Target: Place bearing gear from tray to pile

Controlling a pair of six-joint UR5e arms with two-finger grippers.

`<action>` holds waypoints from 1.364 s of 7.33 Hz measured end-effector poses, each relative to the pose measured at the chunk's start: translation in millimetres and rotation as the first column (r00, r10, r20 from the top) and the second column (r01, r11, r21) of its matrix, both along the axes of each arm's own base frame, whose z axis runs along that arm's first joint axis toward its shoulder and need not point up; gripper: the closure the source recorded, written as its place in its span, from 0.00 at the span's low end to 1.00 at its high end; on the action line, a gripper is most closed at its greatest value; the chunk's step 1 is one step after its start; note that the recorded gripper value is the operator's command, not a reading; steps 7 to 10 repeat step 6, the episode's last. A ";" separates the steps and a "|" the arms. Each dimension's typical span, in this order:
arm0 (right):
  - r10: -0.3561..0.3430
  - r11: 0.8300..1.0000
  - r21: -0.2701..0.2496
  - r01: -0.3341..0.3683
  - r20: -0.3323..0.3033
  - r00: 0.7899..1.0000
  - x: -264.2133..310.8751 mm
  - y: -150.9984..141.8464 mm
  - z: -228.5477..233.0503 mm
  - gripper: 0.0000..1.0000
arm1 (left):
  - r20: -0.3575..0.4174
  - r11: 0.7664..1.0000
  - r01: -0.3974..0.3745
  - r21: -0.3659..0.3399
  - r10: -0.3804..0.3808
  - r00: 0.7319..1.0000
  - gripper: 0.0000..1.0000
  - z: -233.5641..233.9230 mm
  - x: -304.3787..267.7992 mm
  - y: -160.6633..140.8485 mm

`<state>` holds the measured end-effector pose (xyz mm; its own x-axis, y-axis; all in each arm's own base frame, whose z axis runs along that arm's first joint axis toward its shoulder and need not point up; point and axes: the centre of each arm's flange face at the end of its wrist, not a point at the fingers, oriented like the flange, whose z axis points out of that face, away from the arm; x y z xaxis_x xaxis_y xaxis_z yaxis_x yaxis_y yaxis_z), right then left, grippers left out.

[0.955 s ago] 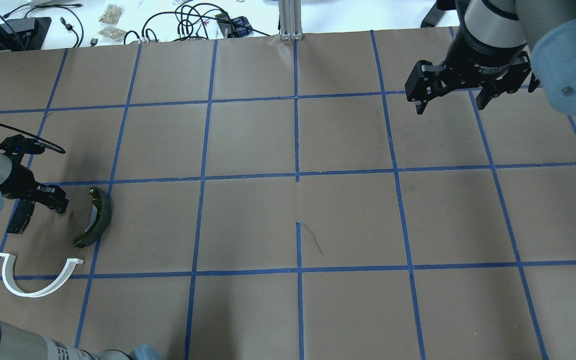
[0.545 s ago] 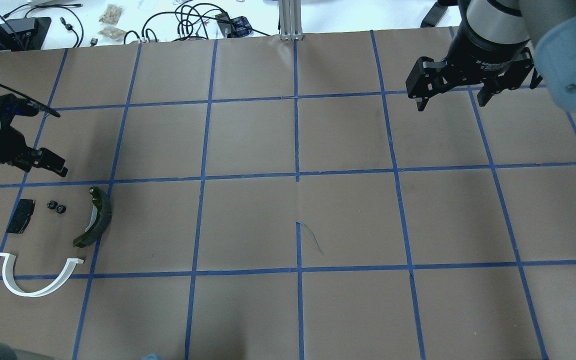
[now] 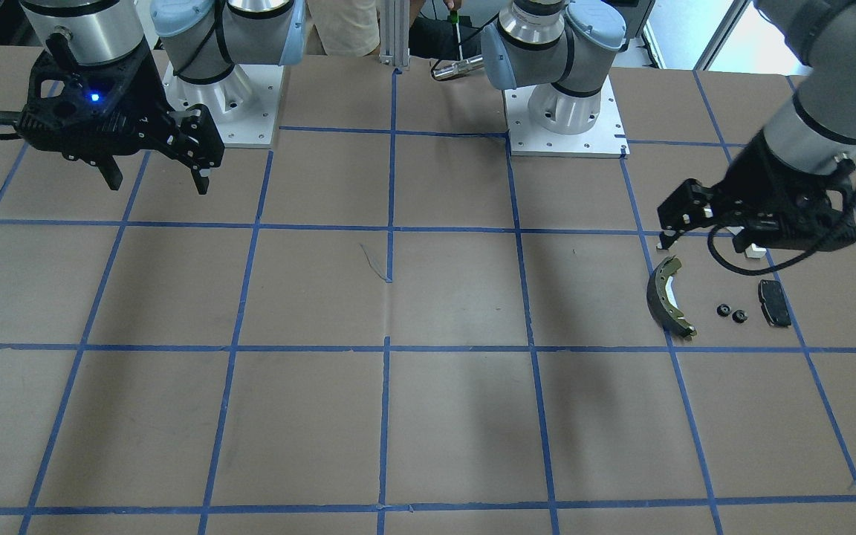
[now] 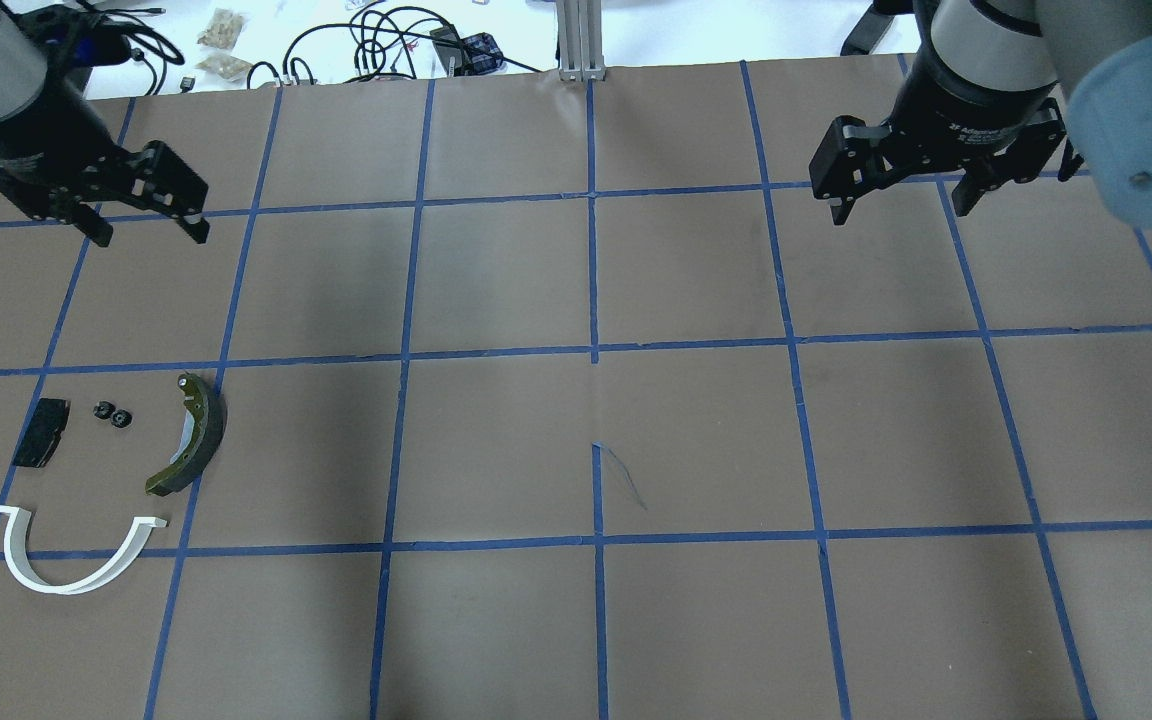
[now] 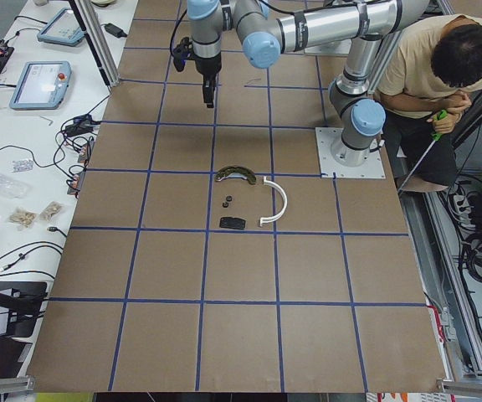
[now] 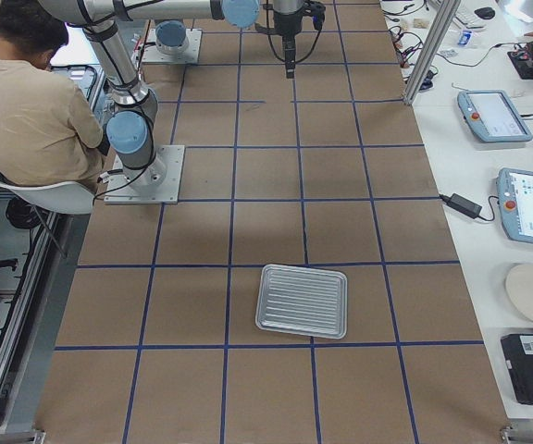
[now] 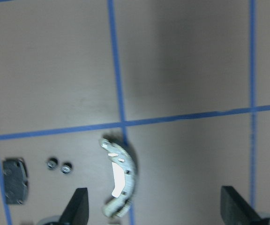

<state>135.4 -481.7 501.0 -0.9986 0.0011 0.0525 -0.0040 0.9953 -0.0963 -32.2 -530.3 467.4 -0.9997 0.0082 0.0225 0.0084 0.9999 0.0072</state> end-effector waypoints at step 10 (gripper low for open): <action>0.000 1.000 -0.003 0.000 0.002 1.000 0.9 0.9 4.6 0.00 | -0.008 0.993 -0.047 -0.106 0.046 0.999 0.00 0.0 -114.3 29.1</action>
